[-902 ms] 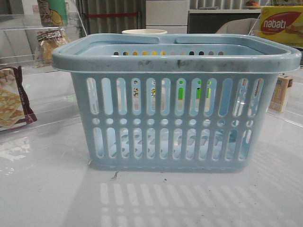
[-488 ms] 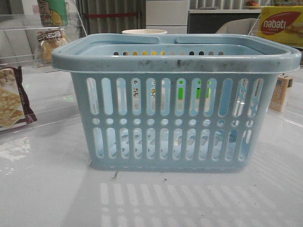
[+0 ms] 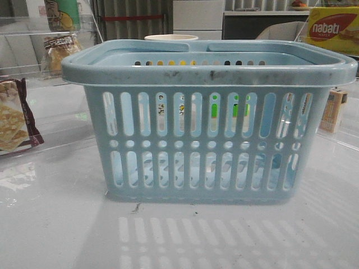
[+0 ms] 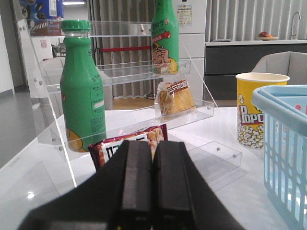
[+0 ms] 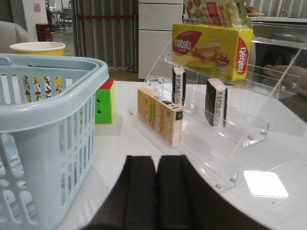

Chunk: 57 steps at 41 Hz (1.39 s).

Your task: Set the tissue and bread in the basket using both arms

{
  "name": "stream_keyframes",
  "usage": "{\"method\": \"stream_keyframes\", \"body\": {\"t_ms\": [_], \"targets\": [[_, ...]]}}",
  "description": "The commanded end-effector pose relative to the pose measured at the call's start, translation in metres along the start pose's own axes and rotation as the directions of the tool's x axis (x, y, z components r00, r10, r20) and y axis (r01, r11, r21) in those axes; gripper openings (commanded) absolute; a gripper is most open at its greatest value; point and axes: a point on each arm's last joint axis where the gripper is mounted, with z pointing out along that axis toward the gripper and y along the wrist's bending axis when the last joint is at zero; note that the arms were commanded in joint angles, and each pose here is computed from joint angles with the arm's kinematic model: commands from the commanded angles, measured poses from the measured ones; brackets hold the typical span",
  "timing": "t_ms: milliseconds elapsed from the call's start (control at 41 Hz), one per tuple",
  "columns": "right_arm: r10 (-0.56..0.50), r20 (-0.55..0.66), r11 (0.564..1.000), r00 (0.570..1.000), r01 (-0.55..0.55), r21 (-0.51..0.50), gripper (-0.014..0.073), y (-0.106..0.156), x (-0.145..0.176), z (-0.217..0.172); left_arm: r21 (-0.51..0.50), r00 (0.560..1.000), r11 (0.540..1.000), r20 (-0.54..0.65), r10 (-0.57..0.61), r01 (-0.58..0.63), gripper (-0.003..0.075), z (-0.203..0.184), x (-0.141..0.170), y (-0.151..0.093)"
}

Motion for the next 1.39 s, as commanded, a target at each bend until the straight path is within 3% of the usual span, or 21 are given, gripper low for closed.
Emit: {"method": "stream_keyframes", "body": {"t_ms": [0,171,317,585,756,951,1244,1366], "targets": [[-0.006,0.172,1.0,0.985,0.006,0.0,0.0053,0.001,-0.037,-0.007,-0.007,0.987,1.0,0.161,0.001,0.0,0.0092,-0.005,-0.035,0.001],[-0.006,0.221,1.0,0.975,0.006,0.001,0.0053,0.002,-0.087,-0.019,-0.006,0.978,1.0,0.21,0.001,0.0,0.0092,-0.014,-0.085,0.003],[-0.005,0.185,1.0,0.983,0.005,0.003,0.0053,0.003,-0.13,-0.023,0.001,0.982,1.0,0.188,-0.009,0.009,0.0092,-0.017,-0.135,0.004],[-0.003,-0.056,1.0,0.998,0.004,0.012,0.0053,0.004,-0.182,0.0,0.023,0.999,0.999,-0.009,-0.031,0.031,0.0092,0.008,-0.189,0.005],[-0.001,-0.271,1.0,0.963,0.006,0.018,0.0053,0.003,-0.176,0.027,0.031,0.975,0.999,-0.22,-0.026,0.034,0.0092,0.034,-0.178,0.004],[0.004,-0.487,1.0,0.873,0.009,0.024,0.0053,0.002,-0.155,0.049,0.037,0.9,0.999,-0.436,-0.02,0.04,0.0092,0.054,-0.153,0.002],[0.007,-0.637,1.0,0.771,0.014,0.027,0.0059,0.002,-0.127,0.072,0.036,0.828,0.999,-0.56,-0.014,0.041,0.0092,0.076,-0.127,0.001],[0.003,-0.67,0.999,0.742,0.021,0.028,0.0145,0.001,-0.122,0.079,0.055,0.812,0.998,-0.583,0.024,0.01,0.0161,0.082,-0.122,0.001]]}}
